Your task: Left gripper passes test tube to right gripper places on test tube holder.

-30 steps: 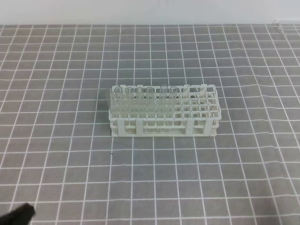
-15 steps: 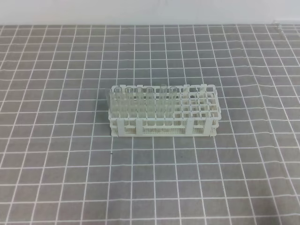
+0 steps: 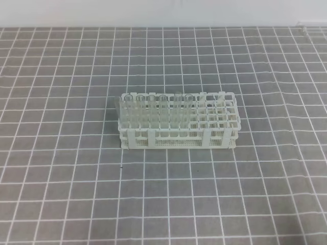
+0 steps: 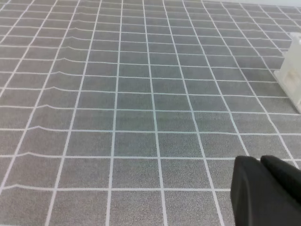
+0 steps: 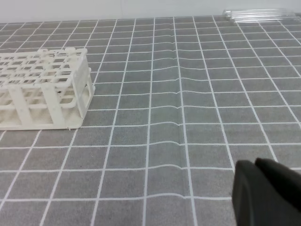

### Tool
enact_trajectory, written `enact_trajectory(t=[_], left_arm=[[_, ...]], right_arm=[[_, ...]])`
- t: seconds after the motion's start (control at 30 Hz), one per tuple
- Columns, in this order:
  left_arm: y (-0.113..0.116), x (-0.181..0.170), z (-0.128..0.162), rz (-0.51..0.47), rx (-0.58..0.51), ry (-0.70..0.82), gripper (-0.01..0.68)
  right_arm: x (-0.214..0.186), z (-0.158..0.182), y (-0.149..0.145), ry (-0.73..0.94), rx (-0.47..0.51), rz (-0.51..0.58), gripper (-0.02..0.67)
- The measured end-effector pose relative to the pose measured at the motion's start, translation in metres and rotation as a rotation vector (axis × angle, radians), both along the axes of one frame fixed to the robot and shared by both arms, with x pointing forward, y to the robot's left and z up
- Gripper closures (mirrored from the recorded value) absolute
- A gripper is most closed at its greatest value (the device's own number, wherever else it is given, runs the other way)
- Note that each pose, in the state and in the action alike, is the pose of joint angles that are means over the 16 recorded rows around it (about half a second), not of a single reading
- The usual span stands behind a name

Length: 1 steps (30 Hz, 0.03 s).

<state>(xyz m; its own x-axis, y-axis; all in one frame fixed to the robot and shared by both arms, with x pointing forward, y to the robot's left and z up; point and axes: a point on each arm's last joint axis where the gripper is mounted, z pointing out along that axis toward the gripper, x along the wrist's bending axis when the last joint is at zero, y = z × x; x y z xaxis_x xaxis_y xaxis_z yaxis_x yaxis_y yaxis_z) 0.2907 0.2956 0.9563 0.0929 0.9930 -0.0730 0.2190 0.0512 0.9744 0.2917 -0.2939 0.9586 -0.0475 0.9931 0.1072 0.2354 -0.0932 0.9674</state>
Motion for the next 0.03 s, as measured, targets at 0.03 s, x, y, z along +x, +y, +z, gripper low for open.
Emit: enact_trajectory(t=[0.03], left_arm=[[0.0,0.0,0.0,0.0,0.0,0.001,0.674]], right_arm=[[0.0,0.0,0.0,0.0,0.0,0.0,0.662]])
